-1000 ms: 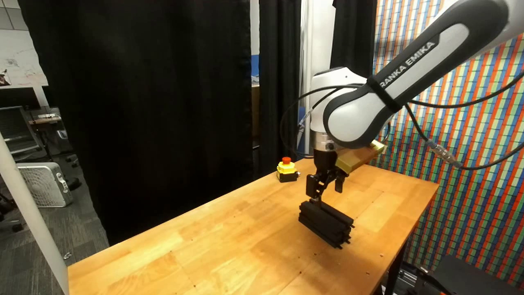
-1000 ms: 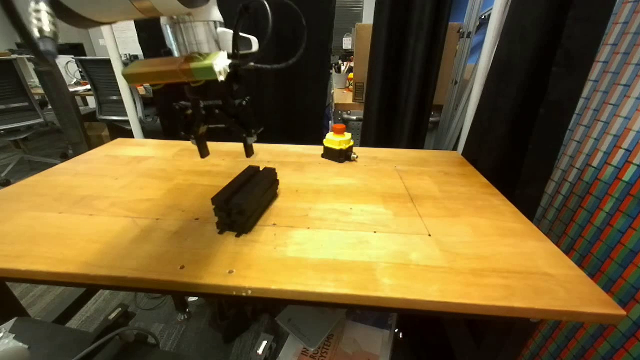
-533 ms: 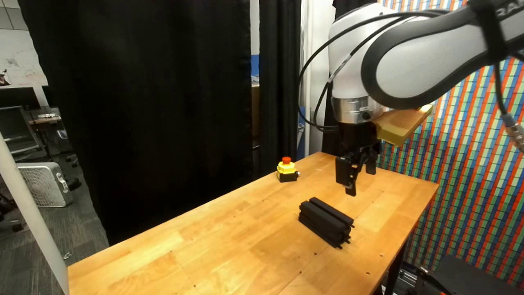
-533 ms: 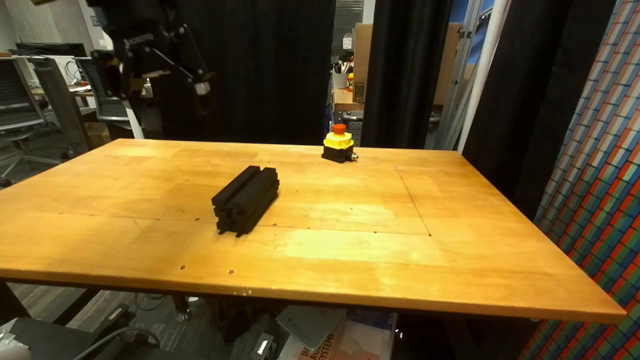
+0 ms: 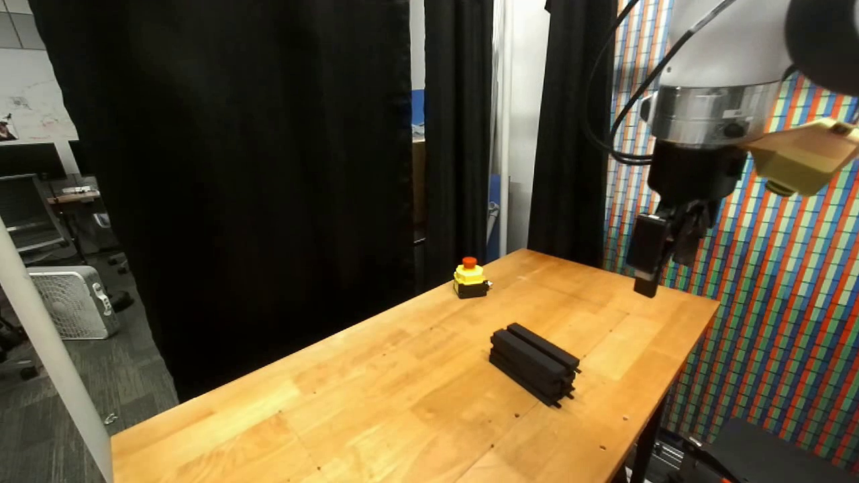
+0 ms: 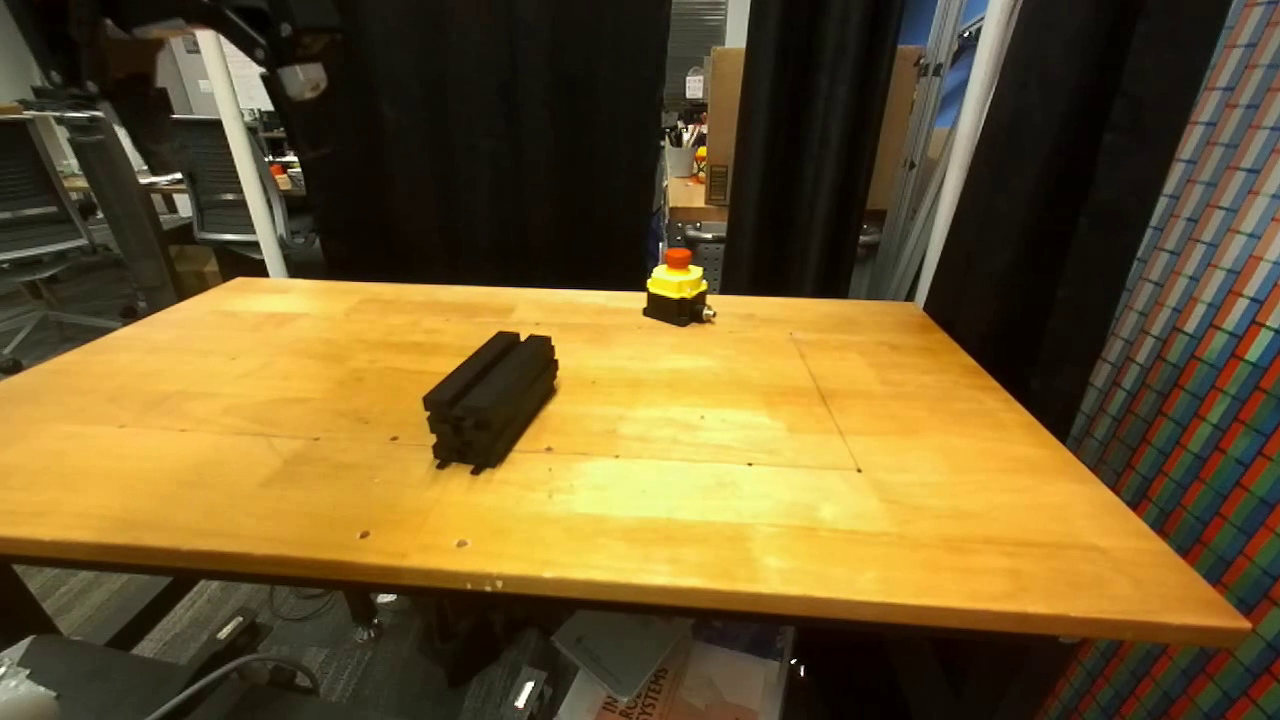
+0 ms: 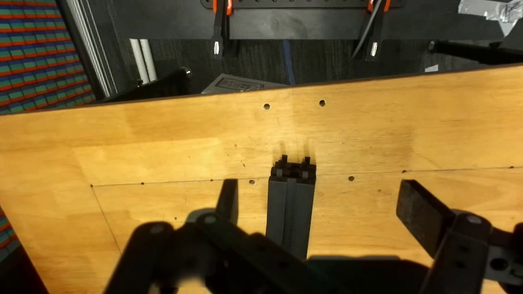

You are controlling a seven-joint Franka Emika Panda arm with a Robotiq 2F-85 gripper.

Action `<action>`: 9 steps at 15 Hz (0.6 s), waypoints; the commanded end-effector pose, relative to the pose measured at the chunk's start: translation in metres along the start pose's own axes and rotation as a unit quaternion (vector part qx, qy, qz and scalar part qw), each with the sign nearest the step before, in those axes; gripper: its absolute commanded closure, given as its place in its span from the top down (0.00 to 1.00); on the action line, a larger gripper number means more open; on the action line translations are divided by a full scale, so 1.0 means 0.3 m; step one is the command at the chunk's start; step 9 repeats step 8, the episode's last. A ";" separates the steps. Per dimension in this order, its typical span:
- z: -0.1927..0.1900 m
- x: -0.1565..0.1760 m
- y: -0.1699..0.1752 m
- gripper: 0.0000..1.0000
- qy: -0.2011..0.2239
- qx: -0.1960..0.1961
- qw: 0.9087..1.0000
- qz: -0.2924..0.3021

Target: Pile up all the black objects on the table

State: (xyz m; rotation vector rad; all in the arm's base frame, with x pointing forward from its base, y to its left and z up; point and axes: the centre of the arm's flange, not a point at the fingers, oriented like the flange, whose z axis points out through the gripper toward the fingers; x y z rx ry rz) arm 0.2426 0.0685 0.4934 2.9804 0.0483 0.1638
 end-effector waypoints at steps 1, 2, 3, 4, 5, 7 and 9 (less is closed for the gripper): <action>-0.049 -0.124 0.084 1.00 0.030 0.029 0.999 0.029; -0.056 -0.127 0.097 1.00 0.032 0.032 0.998 0.036; -0.062 -0.133 0.110 1.00 0.035 0.034 0.998 0.043; -0.066 -0.137 0.121 1.00 0.037 0.032 0.998 0.051; -0.064 -0.141 0.128 1.00 0.034 0.030 0.997 0.063; -0.094 -0.094 0.111 1.00 0.030 0.021 0.998 0.054; -0.095 -0.096 0.117 1.00 0.031 0.020 0.998 0.058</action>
